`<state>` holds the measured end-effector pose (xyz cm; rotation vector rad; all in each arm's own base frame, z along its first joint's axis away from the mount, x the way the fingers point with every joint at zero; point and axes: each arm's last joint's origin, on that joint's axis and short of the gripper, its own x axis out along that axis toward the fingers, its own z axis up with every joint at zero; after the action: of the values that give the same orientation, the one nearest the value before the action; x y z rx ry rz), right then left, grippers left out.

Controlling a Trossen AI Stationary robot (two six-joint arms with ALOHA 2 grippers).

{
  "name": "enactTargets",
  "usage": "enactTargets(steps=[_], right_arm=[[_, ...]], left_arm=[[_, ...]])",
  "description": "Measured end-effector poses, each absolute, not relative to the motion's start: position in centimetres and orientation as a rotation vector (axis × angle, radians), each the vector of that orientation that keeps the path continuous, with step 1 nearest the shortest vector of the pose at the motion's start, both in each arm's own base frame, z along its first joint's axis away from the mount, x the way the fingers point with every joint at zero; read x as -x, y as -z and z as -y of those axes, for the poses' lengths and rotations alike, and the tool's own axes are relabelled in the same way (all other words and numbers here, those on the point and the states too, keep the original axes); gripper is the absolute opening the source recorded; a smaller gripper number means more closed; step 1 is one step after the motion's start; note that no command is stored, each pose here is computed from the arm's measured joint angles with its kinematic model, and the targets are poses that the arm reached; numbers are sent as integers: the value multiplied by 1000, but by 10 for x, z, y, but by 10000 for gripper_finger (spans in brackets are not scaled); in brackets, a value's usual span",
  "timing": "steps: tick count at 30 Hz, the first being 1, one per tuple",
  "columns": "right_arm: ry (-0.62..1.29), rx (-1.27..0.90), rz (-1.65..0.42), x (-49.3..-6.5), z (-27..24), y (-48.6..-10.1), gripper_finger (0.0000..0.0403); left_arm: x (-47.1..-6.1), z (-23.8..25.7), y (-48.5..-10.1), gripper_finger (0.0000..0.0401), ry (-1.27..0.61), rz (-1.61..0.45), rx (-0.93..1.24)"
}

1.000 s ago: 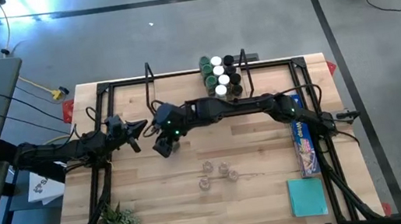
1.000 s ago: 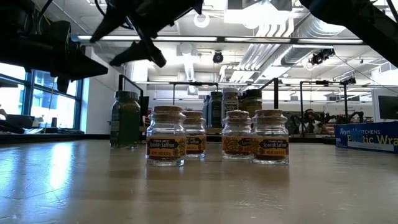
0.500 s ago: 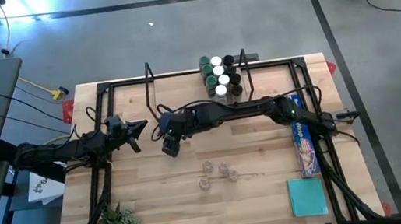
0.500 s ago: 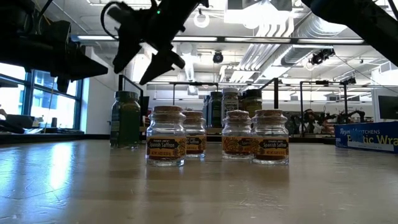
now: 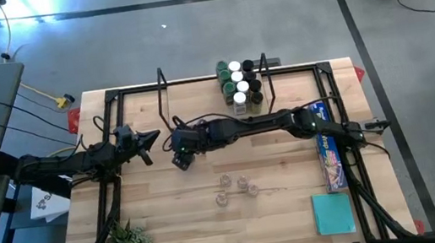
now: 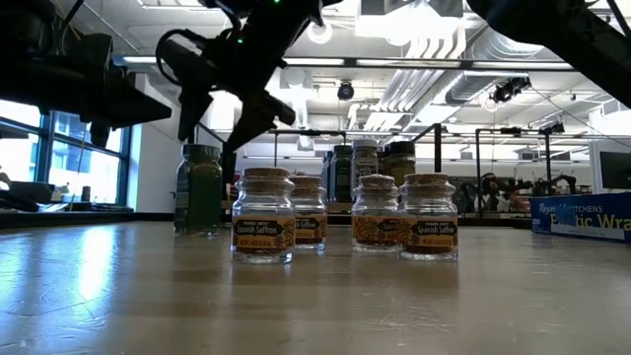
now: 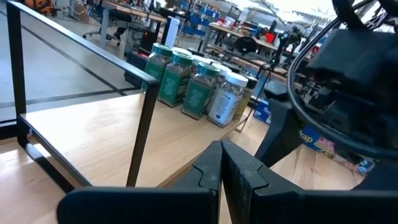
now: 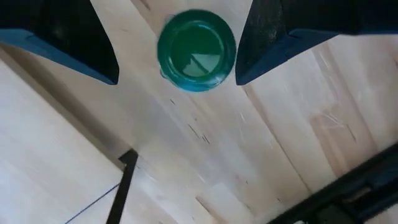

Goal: Shelf spices
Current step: Put the green seasoning bottle on the shelf and align with the other green seasoning bottles

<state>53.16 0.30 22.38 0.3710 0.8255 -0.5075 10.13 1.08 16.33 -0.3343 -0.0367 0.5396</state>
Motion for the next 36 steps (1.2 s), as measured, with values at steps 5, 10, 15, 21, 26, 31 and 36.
enactTargets(steps=[5,10,15,21,26,31,36], right_arm=[[536,-384,-844,-533,-5,-213,314],[534,-392,-845,-534,-6,-211,290],[543,-385,-858,-533,-5,-209,231],[476,-339,-938,-527,5,-215,190],[386,-179,-1015,-507,22,-249,190],[225,50,-1065,-478,61,-294,190],[47,65,-1177,-454,113,-296,190]], left_arm=[[-102,-11,-163,5,-540,33,333],[-102,-11,-163,5,-541,30,332],[-102,-11,-163,5,-541,30,332],[-102,-11,-163,5,-541,30,332],[-102,-11,-163,5,-541,30,332],[-102,-11,-163,5,-540,30,332],[-102,-11,-163,5,-540,30,332]])
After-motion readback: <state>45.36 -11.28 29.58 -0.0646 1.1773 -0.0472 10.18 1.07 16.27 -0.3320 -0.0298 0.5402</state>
